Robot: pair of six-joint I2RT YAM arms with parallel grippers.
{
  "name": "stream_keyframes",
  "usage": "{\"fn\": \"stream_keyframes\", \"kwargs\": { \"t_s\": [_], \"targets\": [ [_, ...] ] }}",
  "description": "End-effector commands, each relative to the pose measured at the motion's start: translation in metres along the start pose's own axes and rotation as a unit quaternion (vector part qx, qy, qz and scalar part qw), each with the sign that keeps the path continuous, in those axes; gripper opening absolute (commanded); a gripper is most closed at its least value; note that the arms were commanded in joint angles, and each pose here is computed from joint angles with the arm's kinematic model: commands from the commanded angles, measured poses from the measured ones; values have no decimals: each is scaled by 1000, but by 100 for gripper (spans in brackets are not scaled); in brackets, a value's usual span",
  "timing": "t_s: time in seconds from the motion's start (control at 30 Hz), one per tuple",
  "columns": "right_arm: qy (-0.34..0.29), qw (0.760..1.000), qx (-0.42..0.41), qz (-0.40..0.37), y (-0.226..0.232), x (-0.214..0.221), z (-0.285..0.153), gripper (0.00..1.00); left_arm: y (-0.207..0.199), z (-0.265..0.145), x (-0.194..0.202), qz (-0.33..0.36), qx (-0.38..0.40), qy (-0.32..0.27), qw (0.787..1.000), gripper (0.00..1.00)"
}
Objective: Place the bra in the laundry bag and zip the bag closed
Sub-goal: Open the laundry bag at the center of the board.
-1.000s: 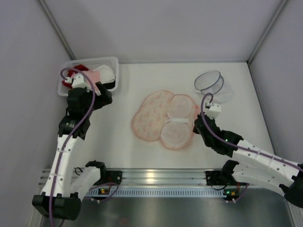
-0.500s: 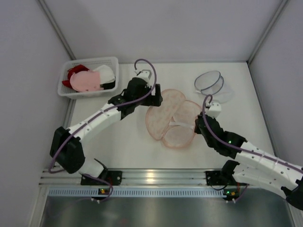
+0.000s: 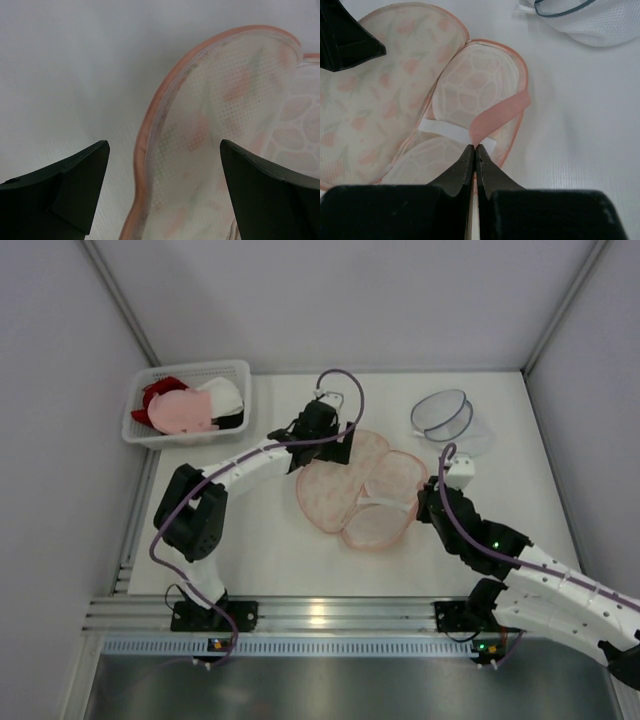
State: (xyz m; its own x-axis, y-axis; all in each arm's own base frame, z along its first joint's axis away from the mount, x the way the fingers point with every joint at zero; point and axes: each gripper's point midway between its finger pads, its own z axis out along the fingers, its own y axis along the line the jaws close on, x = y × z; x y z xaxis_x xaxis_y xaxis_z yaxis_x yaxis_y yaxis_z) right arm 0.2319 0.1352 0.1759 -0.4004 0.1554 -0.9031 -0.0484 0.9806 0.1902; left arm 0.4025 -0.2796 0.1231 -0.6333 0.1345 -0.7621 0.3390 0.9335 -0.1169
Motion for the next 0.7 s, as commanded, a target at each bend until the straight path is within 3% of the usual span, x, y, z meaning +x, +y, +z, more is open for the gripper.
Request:
{"fn": "stream_keyframes", "kwargs": {
  "t_s": [0.0, 0.07, 0.13, 0.17, 0.2, 0.23, 0.27, 0.33, 0.43, 0.47, 0.67],
  "targets": [
    [-18, 1000, 11, -4, -4, -15, -2, 0, -6, 5, -17, -25, 44, -17, 999, 98],
    [-17, 1000, 16, -7, -5, -14, 1, 0, -7, 8, -14, -38, 71, -13, 997, 98],
    [-15, 1000, 20, -10, -5, -13, 3, 0, -17, 6, -15, -34, 106, -12, 994, 89],
    [-16, 1000, 24, -8, -7, -14, 4, 0, -19, 6, -14, -32, 112, -13, 993, 77],
    [-15, 1000, 25, -8, -7, -14, 5, 0, -18, 5, -18, -34, 109, -18, 993, 45],
    [-13, 999, 35, -7, -11, -13, 6, 0, -10, 6, -21, -41, 85, -27, 995, 27],
    [-13, 999, 41, -4, -13, -15, 7, 0, -3, 5, -22, -48, 64, -28, 996, 1],
    [-10, 998, 66, 4, -26, -16, 7, 0, 25, 0, -24, -81, -4, -41, 996, 0],
    [-12, 996, 87, 12, -42, -19, 4, 0, 56, -15, -28, -149, -31, -56, 987, 0],
    [-15, 994, 103, 19, -53, -21, 1, 0, 78, -19, -9, -177, -49, -48, 982, 0],
    [-21, 990, 139, 33, -77, -19, -11, 0, 114, -32, 19, -211, -72, -49, 974, 0]
  ]
}}
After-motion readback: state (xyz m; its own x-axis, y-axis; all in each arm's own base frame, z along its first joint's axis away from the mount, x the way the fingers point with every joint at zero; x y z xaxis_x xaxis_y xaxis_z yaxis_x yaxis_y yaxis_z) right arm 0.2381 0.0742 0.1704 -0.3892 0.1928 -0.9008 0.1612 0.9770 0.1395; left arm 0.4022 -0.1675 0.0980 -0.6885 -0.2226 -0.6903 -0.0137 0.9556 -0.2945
